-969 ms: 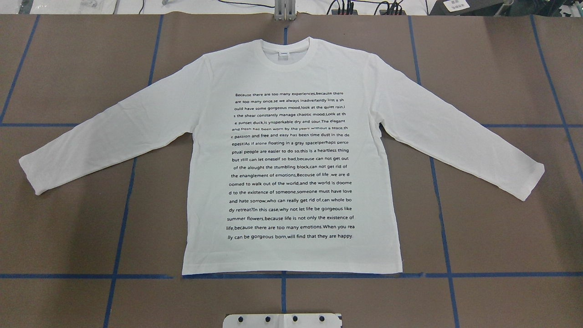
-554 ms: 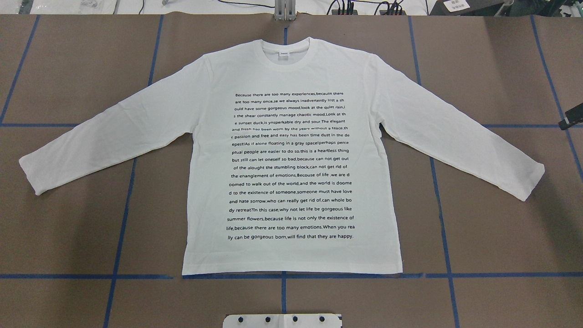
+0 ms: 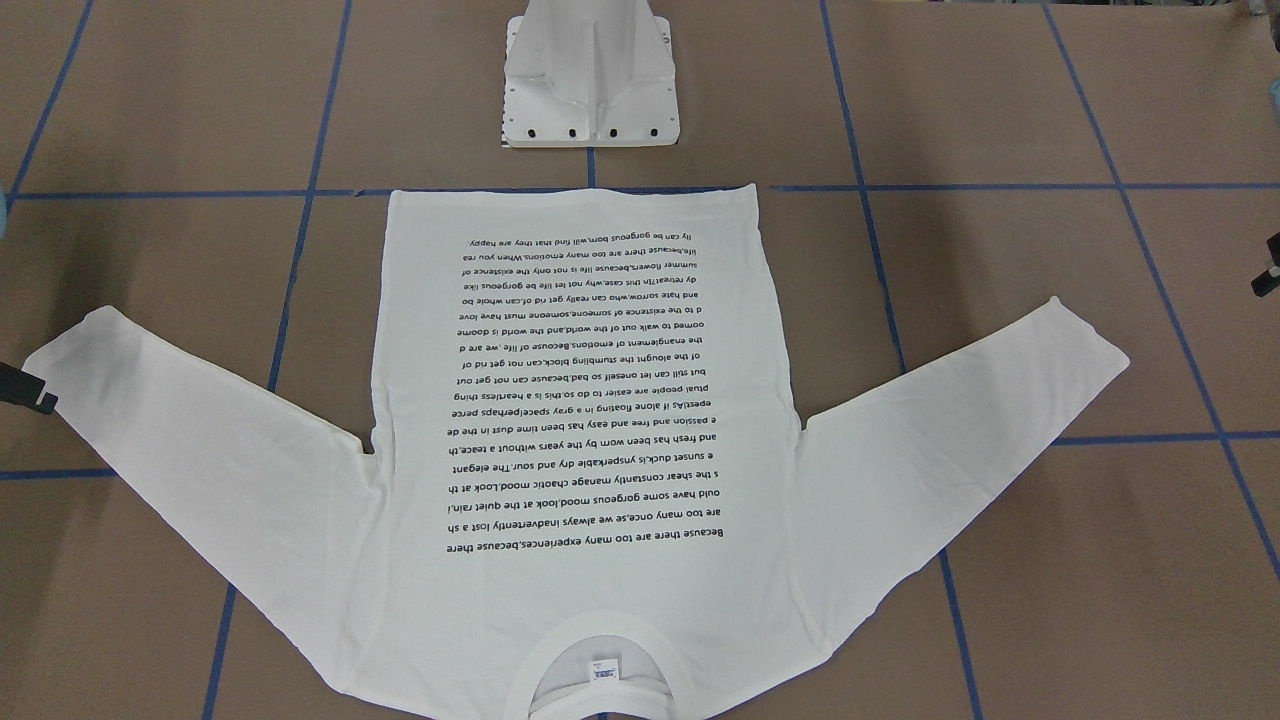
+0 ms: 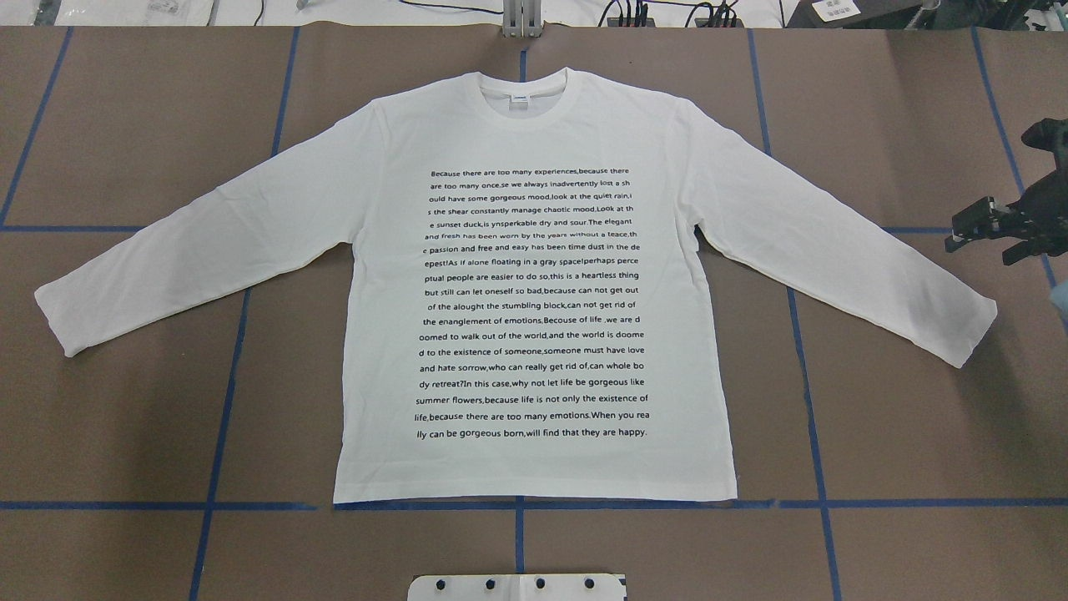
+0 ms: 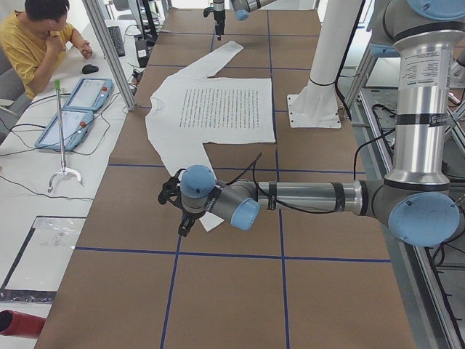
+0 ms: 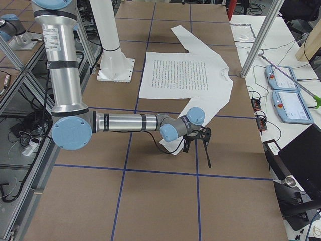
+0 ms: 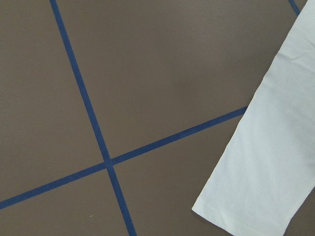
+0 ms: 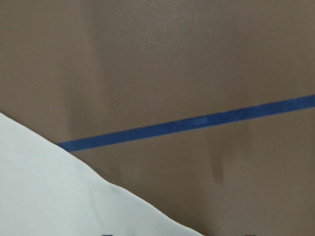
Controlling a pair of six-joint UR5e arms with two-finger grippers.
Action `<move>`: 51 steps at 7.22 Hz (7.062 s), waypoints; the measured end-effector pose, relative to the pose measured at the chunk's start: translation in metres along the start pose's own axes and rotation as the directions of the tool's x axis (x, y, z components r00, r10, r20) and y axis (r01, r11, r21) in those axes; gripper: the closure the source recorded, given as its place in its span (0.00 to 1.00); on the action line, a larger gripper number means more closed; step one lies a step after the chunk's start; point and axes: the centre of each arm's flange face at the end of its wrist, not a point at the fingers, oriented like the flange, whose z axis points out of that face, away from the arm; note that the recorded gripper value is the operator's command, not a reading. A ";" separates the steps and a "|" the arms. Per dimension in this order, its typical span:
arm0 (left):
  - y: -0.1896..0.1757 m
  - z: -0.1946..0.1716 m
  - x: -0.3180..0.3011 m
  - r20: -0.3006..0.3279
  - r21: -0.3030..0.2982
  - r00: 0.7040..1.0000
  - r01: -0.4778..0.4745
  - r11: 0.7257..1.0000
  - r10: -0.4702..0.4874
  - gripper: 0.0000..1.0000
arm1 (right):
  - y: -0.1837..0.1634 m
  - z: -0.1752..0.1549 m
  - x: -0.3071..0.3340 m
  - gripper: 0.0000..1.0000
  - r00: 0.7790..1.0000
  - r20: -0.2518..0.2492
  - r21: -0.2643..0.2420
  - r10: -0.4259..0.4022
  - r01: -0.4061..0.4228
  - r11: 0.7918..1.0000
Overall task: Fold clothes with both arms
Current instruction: 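Lower the right gripper to the cuff of the sleeve nearest it and grasp, then carry the grasped sleeve across the shirt body toward the other sleeve, then release the sleeve and raise the right gripper while the left gripper grasps the other cuff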
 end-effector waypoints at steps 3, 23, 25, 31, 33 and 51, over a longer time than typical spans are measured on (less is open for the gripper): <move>-0.007 -0.003 0.004 -0.003 0.010 1.000 -0.010 1.000 0.010 0.00 | 0.013 0.021 0.025 0.15 0.999 -0.026 -0.037 0.036 -0.037 0.999; -0.029 -0.032 0.049 -0.097 0.064 0.995 -0.005 0.998 0.012 0.00 | 0.073 -0.072 -0.744 1.00 0.900 0.347 0.022 0.264 -0.289 0.957; -0.029 -0.032 0.049 -0.099 0.063 0.995 -0.004 0.998 0.011 0.00 | 0.103 -0.047 -0.770 1.00 0.891 0.380 0.053 0.249 -0.289 0.956; -0.029 -0.028 0.050 -0.103 0.052 0.995 0.015 0.999 -0.010 0.00 | 0.112 -0.046 -0.792 0.01 0.877 0.402 0.103 0.262 -0.328 0.939; -0.029 0.004 0.064 -0.121 -0.017 0.988 0.100 0.995 -0.101 0.00 | 0.118 -0.054 -0.811 0.01 0.854 0.422 0.112 0.304 -0.382 0.917; 0.007 0.190 0.047 -0.029 -0.314 0.973 0.210 0.926 -0.231 1.00 | 0.100 -0.075 -0.678 0.01 0.873 0.400 0.189 0.281 -0.378 0.906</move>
